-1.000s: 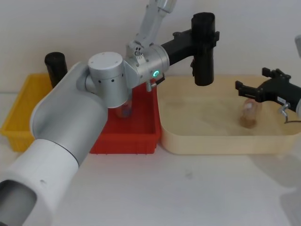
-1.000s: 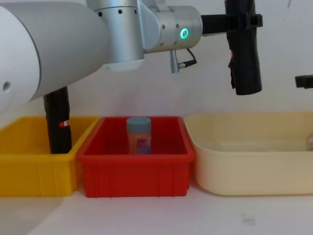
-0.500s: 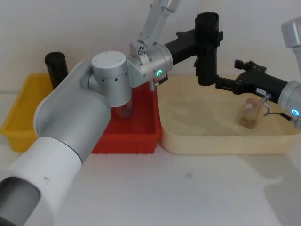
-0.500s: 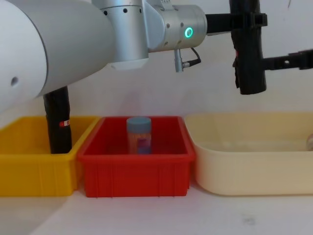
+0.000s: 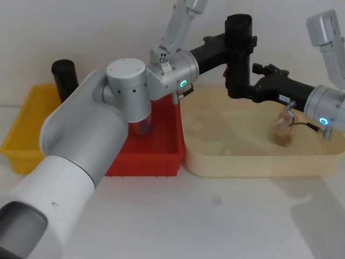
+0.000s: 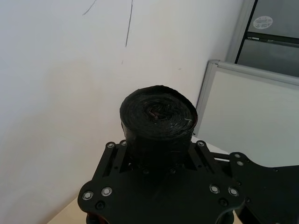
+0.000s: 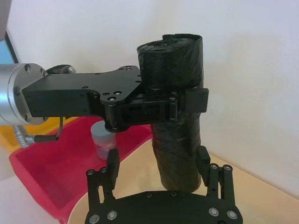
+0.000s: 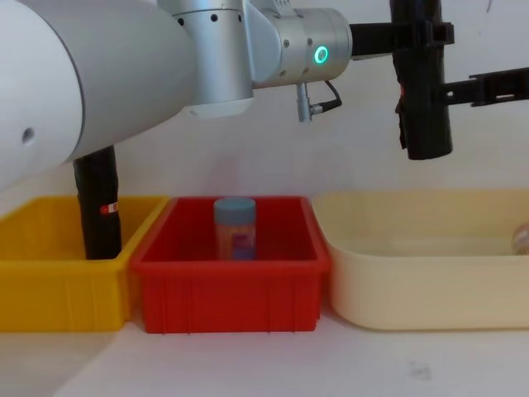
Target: Pick up the garbage bag with the one hand and transfer it to the other hand.
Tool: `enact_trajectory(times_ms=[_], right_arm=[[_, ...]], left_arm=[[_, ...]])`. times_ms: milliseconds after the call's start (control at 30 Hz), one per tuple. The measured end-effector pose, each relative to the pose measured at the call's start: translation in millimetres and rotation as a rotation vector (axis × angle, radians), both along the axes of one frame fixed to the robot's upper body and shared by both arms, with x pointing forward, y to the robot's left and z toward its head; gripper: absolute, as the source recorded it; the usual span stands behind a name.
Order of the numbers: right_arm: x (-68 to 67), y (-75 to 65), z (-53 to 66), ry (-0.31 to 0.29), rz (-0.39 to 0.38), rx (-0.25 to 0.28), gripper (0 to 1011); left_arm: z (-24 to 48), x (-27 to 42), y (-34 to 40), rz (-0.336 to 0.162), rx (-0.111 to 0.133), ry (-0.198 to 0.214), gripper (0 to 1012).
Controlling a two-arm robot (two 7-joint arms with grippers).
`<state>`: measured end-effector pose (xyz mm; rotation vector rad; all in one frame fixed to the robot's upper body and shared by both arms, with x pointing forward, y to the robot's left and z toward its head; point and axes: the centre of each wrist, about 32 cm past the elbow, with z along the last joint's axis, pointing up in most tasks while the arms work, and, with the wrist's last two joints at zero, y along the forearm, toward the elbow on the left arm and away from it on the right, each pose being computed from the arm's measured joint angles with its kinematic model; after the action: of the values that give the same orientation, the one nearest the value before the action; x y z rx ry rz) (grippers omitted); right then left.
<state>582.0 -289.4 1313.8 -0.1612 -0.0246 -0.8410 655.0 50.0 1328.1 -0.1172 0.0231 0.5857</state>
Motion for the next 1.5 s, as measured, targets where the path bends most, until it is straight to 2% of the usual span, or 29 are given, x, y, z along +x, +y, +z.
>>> enact_trajectory(times_ms=[600,1033,1267,1500], right_arm=[[11.2,15.2,-5.5,-0.061,-0.085,-0.095,1000],[19.0,23.9,-6.5,-0.067,-0.082,-0.114,992],[21.6,26.6,-6.1,-0.067,-0.077,-0.118,845],[22.8,27.9,-5.8,-0.067,-0.075,-0.119,631]], left_arm=[[0.1,0.2,-0.6,-0.001,0.000,0.000,433],[0.1,0.2,-0.5,-0.001,0.000,0.000,433],[0.1,0.2,-0.5,-0.001,0.000,0.000,433],[0.1,0.2,-0.5,-0.001,0.000,0.001,433]])
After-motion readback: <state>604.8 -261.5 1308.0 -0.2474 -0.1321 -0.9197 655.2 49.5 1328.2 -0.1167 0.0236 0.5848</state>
